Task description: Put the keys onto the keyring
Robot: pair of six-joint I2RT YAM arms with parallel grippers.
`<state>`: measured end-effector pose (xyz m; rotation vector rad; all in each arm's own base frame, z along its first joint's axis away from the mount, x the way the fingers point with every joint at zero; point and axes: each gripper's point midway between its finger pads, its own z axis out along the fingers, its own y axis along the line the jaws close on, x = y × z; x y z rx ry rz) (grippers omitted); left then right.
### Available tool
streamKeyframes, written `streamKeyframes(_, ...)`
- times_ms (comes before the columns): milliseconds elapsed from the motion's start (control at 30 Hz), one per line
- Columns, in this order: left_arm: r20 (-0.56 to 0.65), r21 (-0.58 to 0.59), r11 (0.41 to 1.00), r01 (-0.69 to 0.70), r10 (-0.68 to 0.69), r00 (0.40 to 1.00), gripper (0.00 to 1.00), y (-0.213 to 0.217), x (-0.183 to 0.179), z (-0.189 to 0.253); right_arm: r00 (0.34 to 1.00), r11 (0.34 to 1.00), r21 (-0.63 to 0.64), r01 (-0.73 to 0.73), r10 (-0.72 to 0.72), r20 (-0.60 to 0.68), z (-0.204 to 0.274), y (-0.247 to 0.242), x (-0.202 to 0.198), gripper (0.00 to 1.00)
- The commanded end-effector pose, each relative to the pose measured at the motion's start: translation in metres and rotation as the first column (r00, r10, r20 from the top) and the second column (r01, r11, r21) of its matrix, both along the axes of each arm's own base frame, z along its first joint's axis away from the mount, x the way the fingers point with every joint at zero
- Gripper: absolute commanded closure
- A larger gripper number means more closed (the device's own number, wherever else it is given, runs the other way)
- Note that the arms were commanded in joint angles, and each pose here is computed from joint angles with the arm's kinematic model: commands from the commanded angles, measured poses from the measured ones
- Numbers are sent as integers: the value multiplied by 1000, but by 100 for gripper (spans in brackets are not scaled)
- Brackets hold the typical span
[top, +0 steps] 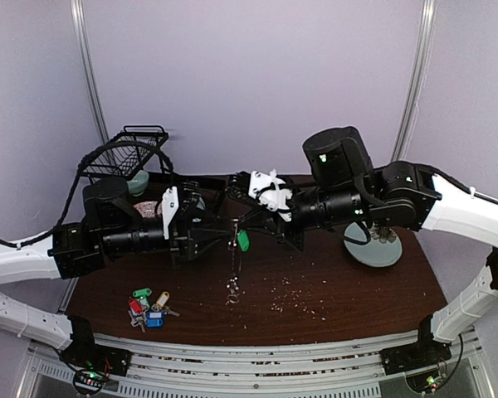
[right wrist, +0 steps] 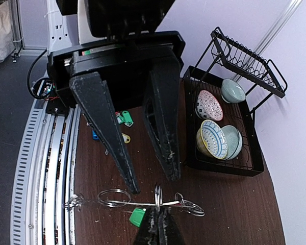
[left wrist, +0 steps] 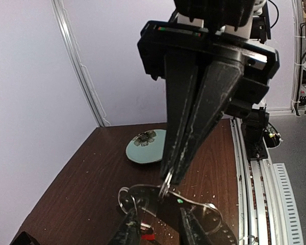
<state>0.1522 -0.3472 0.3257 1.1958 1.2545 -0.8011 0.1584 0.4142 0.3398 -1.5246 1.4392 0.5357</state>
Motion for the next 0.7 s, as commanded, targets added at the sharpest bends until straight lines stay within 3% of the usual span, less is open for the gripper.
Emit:
streamKeyframes(0, 71, -75, 995, 63, -58, 996, 74, -4, -10, 33, 999, 1000, 13, -2, 1, 40, 14, 3, -1, 100)
streamKeyframes(133, 82, -77, 995, 69, -63, 995, 75, -5, -11, 33, 999, 1000, 14, -20, 19, 41, 15, 4, -5, 100)
streamKeyframes(333, 72, -69, 996, 63, -58, 996, 88, -7, -9, 31, 998, 999, 16, -34, 34, 45, 16, 6, -9, 100)
streamKeyframes(500, 63, -59, 998, 37, -33, 997, 83, -6, -4, 28, 998, 999, 16, -41, 40, 45, 17, 7, -10, 100)
streamKeyframes(667, 67, -65, 997, 42, -38, 997, 94, -6, -6, 30, 998, 999, 8, -49, 48, 39, 13, 10, -11, 100)
